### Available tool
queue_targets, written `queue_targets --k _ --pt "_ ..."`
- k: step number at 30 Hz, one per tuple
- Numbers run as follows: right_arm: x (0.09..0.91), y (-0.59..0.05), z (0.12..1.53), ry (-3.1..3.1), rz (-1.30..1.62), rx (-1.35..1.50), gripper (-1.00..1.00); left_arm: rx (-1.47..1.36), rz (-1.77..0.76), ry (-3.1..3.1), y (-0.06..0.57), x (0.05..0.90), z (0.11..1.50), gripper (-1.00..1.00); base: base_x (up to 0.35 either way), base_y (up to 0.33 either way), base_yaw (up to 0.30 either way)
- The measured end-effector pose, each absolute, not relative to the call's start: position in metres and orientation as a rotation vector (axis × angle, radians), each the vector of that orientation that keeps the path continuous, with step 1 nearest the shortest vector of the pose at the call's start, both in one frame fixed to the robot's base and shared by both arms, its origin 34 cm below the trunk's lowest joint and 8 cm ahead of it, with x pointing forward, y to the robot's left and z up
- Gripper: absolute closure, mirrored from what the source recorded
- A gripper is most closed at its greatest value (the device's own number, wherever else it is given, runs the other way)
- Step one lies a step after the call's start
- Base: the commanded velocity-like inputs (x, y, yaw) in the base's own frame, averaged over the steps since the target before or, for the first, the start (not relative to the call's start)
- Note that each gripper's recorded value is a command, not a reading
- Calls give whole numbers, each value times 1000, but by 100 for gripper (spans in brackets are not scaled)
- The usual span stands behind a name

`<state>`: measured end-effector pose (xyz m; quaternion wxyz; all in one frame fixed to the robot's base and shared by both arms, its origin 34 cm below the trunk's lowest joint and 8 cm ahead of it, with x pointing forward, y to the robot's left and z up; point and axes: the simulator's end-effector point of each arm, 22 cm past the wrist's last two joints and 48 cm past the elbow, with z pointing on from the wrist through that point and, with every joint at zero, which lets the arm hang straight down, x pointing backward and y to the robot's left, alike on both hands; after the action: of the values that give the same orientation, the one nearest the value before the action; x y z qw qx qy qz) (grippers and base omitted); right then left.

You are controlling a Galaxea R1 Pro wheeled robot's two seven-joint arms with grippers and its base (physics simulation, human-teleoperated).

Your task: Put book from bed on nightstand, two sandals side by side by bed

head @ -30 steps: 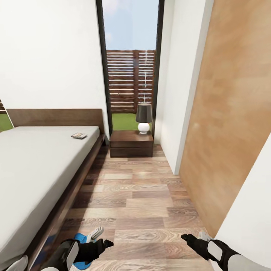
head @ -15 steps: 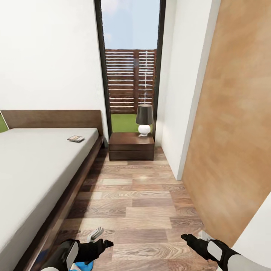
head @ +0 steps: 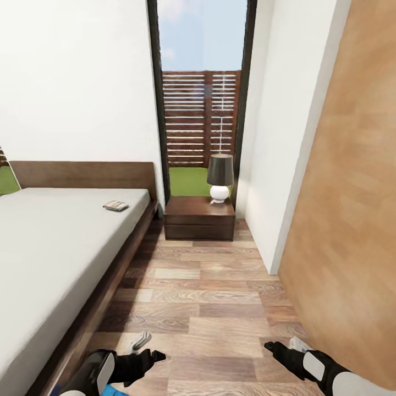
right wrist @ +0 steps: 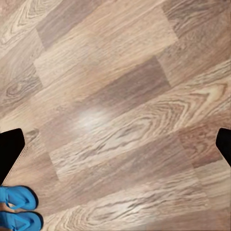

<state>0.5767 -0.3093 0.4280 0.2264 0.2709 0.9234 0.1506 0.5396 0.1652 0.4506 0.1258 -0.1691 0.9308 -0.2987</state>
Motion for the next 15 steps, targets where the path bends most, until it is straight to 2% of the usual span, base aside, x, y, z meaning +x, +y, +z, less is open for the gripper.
queue_targets --k 6,15 --pt "577 -309 428 2546 416 747 -100 -492 -870 2711 165 540 451 -100 265 -87 16" --pt "577 -309 428 2546 416 747 -100 -492 -870 2711 165 540 450 -100 228 -169 3"
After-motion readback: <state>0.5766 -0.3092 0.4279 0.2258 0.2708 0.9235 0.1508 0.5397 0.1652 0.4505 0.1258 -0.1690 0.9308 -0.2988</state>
